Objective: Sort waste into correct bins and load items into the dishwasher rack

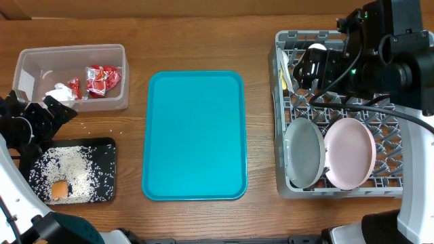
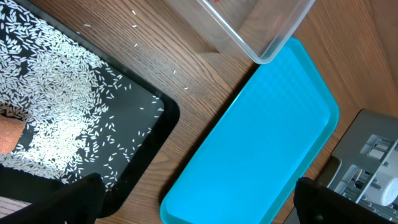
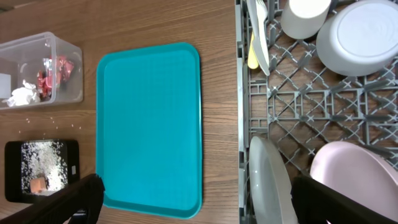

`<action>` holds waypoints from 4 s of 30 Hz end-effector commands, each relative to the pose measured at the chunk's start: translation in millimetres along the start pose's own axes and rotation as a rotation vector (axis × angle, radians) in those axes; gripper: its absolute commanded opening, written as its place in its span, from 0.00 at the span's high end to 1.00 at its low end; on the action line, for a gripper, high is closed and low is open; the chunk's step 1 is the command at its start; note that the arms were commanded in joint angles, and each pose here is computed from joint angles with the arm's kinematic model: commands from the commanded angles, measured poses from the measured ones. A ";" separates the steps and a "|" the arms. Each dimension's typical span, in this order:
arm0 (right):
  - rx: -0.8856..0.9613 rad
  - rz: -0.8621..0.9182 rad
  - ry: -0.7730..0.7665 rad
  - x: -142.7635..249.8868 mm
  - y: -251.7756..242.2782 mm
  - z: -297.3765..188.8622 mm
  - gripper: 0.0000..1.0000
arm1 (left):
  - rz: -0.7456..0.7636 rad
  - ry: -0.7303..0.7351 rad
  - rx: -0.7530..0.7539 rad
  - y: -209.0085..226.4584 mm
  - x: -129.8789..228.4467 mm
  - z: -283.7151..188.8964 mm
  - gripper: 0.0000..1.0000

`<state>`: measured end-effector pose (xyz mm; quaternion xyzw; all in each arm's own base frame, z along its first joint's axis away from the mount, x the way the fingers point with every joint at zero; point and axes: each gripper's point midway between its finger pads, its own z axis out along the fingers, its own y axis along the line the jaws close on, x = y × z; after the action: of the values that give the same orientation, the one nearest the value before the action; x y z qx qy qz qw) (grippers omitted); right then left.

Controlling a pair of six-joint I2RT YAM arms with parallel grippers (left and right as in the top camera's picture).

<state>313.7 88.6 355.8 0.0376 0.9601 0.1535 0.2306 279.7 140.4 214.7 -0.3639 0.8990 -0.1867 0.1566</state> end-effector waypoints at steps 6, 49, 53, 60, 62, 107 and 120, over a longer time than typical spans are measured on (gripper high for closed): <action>0.060 -0.058 -0.012 4.2 -11.1 -2.2 0.00 | -0.008 -0.005 0.000 0.3 -0.8 -1.3 0.00; -0.288 -0.286 -0.933 141.1 -68.3 106.4 0.00 | -0.008 -0.005 0.000 0.3 -0.8 -1.3 0.00; -0.271 -0.278 -0.970 140.3 -73.7 107.9 0.00 | -0.008 -0.005 0.000 0.3 -0.8 -1.3 0.00; -0.233 -0.257 -1.068 134.1 -81.3 96.2 0.00 | -0.008 -0.005 0.000 0.3 -0.8 -1.3 0.00; -0.208 -0.241 -1.079 132.0 -85.8 95.1 0.00 | -0.008 -0.005 0.000 0.3 -0.8 -1.3 0.00; -0.020 -0.125 -1.052 131.0 -123.5 107.6 0.00 | -0.008 -0.005 0.001 0.2 -0.8 -1.3 0.00; -0.020 -0.125 -1.052 131.0 -123.5 107.6 0.00 | -0.018 -0.068 -0.085 8.7 -3.1 -10.7 0.00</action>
<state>245.5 22.7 170.8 0.0452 0.7164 0.1141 0.6868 273.3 152.4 209.7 -0.3731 0.9041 -0.1455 0.1493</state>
